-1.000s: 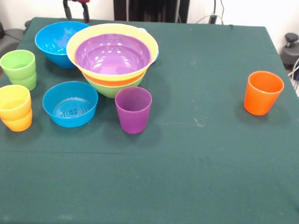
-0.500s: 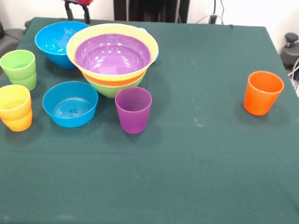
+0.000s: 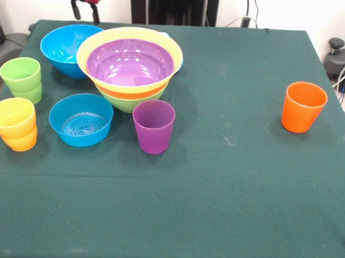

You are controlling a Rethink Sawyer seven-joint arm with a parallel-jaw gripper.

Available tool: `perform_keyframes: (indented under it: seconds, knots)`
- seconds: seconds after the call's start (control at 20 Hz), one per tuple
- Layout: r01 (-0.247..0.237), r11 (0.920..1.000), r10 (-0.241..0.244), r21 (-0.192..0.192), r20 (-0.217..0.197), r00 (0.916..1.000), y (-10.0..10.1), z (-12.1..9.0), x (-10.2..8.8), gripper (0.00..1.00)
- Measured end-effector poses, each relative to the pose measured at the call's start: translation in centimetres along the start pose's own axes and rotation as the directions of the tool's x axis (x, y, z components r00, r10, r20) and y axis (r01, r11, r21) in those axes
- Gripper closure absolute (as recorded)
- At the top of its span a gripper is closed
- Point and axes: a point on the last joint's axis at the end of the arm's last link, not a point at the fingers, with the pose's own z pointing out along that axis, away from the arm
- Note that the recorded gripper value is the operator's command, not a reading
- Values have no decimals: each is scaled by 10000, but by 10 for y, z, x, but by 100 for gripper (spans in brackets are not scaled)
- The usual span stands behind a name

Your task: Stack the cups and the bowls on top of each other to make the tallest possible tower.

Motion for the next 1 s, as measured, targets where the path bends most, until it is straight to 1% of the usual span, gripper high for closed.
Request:
perform_keyframes:
  seconds: [0.05, 0.1, 0.25, 0.5, 0.85, 1.0]
  knots:
    - [-82, 10000, 82, -12, 2, 10000, -3, 0, 1, 0]
    - [-291, 9996, 291, -35, 7, 9996, -12, 1, 2, 0]
    - [-584, 9983, 584, -52, 33, 9983, -24, 1, 4, 0]
    - [-1214, 9926, 1215, -77, 145, 9925, -51, 5, 3, 0]
    - [-1707, 9851, 1712, -195, 297, 9848, -72, 16, -6, 0]
    - [-1806, 9833, 1813, -231, 342, 9828, -76, 21, -11, 0]
